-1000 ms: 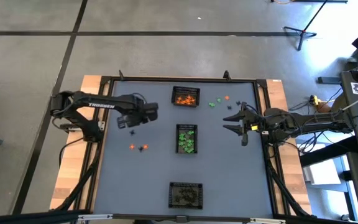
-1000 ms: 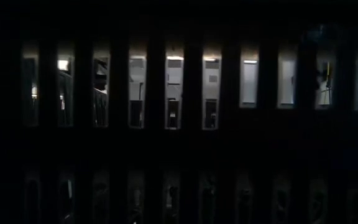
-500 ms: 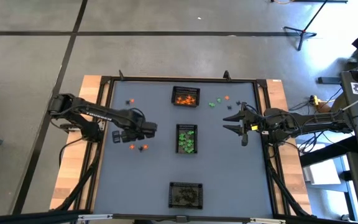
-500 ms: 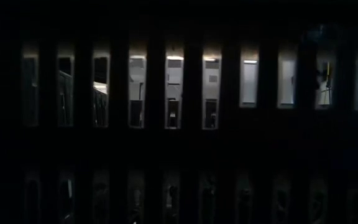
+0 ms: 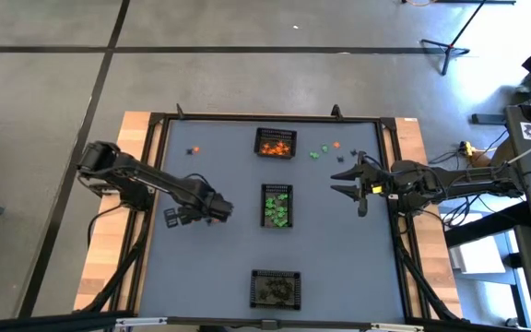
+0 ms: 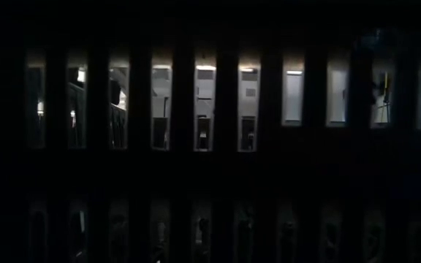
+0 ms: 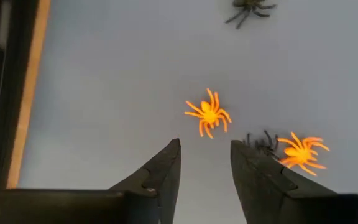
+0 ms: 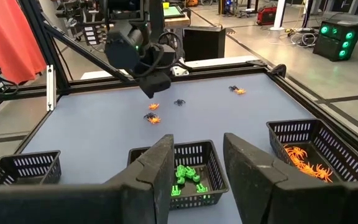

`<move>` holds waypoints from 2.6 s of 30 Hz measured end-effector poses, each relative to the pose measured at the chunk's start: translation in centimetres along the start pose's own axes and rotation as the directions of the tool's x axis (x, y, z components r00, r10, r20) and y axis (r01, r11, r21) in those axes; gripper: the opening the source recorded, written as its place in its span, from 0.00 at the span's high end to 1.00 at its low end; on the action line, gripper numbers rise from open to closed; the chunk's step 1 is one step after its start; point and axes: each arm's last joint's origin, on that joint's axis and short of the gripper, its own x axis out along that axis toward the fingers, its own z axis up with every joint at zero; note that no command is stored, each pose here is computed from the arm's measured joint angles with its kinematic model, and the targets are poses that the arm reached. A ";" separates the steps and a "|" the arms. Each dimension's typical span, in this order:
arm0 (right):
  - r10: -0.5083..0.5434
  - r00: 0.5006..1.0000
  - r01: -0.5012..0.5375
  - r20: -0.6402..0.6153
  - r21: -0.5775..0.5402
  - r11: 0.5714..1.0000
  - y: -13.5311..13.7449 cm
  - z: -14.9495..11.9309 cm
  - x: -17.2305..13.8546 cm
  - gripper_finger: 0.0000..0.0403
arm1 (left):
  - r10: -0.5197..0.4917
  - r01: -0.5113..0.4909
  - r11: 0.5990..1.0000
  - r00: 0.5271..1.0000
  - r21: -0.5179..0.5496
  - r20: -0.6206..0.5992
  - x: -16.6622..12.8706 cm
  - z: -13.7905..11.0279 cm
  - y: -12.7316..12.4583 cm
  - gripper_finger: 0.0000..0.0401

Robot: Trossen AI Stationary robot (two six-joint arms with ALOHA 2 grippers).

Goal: Sort Halloween decoration
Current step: Put the orange spider toy into the top black bin

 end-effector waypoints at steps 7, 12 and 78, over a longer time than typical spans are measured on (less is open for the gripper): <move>-0.001 1.000 0.001 -0.015 -0.002 1.000 0.0 -0.1 0.0 0.66 | 0.058 -0.058 0.998 0.998 0.004 0.030 1.5 -0.5 -0.7 0.76; -0.001 1.000 0.001 -0.014 -0.002 1.000 0.0 -0.1 0.0 0.66 | 0.093 -0.094 0.996 0.994 0.003 0.056 2.5 -0.8 -1.1 0.77; -0.001 1.000 0.001 -0.013 -0.002 1.000 0.0 -0.1 0.0 0.66 | -0.553 0.449 0.831 0.726 0.328 0.409 -6.0 1.8 -8.7 1.00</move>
